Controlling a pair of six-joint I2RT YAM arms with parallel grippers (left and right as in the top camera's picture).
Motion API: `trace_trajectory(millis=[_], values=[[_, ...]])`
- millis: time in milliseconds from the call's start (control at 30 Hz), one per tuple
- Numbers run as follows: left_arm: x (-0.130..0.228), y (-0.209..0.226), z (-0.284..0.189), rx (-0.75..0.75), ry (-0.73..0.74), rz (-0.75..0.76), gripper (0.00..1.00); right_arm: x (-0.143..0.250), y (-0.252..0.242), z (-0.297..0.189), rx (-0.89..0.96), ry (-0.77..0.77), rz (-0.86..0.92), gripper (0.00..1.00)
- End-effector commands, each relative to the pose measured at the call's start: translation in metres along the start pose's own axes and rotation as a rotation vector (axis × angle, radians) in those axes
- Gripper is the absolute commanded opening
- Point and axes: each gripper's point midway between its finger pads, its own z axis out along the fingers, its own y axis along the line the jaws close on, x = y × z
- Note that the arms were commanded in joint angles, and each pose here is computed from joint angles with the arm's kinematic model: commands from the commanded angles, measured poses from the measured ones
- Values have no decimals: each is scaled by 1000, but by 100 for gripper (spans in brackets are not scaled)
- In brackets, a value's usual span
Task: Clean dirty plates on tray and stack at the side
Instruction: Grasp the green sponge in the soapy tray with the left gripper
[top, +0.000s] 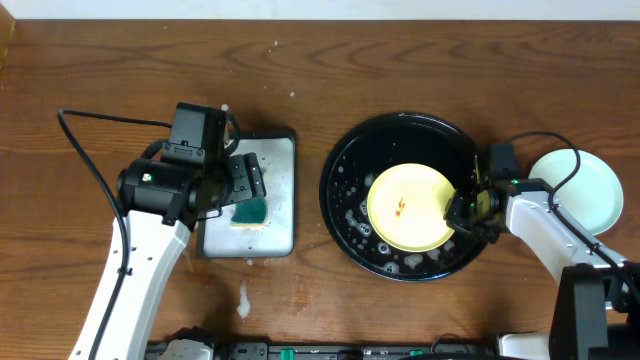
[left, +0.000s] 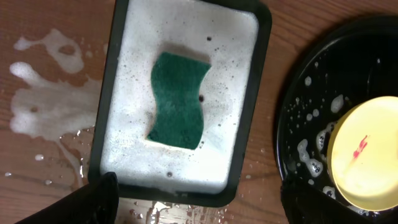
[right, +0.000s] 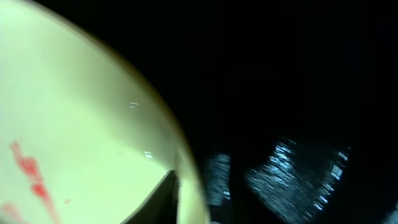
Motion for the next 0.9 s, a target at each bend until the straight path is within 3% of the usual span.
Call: trace_trajectory(millis=[0, 267, 300, 467, 667, 867], values=[[-6, -1, -2, 0, -15, 7, 83, -12, 35, -21, -140, -36, -149, 32], [8, 21, 22, -105, 18, 7, 82, -30, 69, -117, -220, -224, -471, 41], [10, 26, 30, -123, 18, 8, 86, -28, 70, -125, -224, -241, -488, 41], [24, 35, 85, -141, 41, 6, 85, -15, 66, -145, -231, -264, -495, 42], [29, 36, 143, -146, 77, 6, 60, 1, 55, -141, -207, -193, -479, 41], [54, 44, 188, -184, 210, 6, 51, 6, 52, -139, -199, -169, -474, 40]])
